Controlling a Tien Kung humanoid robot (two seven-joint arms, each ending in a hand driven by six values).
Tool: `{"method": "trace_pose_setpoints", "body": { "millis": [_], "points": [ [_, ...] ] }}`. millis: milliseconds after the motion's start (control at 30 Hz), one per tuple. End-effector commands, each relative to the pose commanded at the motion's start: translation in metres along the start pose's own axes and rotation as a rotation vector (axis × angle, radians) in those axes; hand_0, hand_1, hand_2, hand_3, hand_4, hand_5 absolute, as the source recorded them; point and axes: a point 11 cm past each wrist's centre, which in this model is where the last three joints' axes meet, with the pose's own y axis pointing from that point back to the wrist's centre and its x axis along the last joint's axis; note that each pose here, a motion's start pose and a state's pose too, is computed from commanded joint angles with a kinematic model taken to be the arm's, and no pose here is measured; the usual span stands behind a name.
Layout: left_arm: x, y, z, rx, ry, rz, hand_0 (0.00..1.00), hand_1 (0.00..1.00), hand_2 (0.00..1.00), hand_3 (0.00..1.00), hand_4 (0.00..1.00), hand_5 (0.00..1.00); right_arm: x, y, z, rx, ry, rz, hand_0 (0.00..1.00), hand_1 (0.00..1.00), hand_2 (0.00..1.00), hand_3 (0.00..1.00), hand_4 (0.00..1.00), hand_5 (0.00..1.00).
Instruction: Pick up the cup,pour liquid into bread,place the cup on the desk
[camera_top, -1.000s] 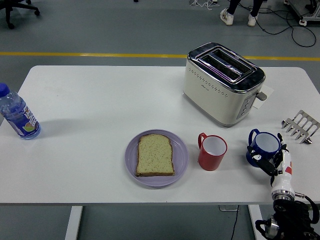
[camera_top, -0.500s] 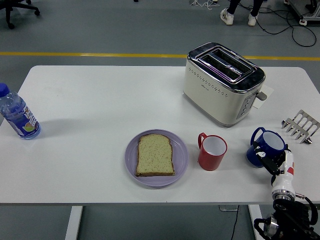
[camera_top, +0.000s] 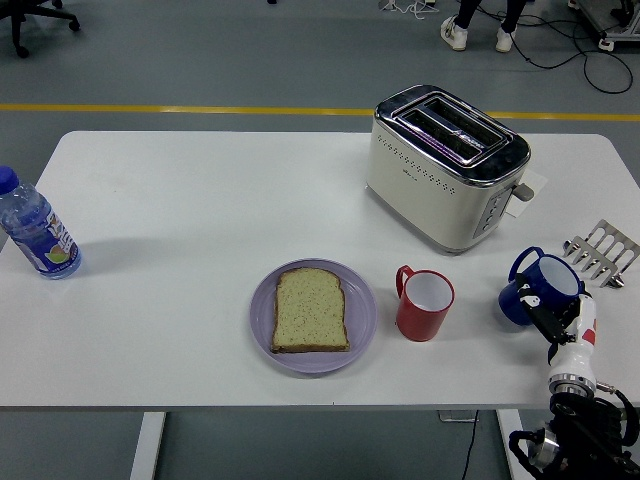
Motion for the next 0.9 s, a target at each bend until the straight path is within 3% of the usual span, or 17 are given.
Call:
{"method": "trace_pose_setpoints", "body": {
  "millis": [267, 300, 500, 533, 733, 900],
  "points": [
    [0.0, 0.0, 0.0, 0.0, 0.0, 0.0, 0.635, 0.645, 0.657, 0.553, 0.324, 0.834, -0.007, -0.004, -0.017, 0.042, 0.0, -0.036, 0.476, 0.482, 0.561, 0.752, 0.803, 0.068],
    [0.0, 0.0, 0.0, 0.0, 0.0, 0.0, 0.635, 0.646, 0.657, 0.553, 0.323, 0.834, -0.009, -0.005, -0.022, 0.054, 0.004, -0.045, 0.396, 0.415, 0.548, 0.651, 0.737, 0.002],
    [0.0, 0.0, 0.0, 0.001, 0.002, 0.001, 0.635, 0.646, 0.657, 0.553, 0.323, 0.834, -0.014, -0.01, -0.058, 0.175, 0.042, -0.074, 0.396, 0.415, 0.548, 0.651, 0.737, 0.002],
    [0.0, 0.0, -0.001, 0.001, 0.002, 0.001, 0.635, 0.646, 0.657, 0.553, 0.324, 0.835, -0.015, -0.01, -0.063, 0.187, 0.046, -0.08, 0.416, 0.408, 0.545, 0.588, 0.733, 0.002],
    [0.001, 0.0, -0.002, 0.004, 0.003, 0.002, 0.635, 0.647, 0.657, 0.552, 0.323, 0.835, -0.022, -0.01, -0.082, 0.228, 0.064, -0.132, 0.403, 0.396, 0.541, 0.565, 0.733, 0.002],
    [0.001, 0.0, -0.006, 0.011, 0.002, 0.002, 0.635, 0.647, 0.657, 0.552, 0.323, 0.835, -0.039, -0.002, -0.099, 0.255, 0.104, -0.212, 0.403, 0.396, 0.541, 0.565, 0.733, 0.002]
  ]
}}
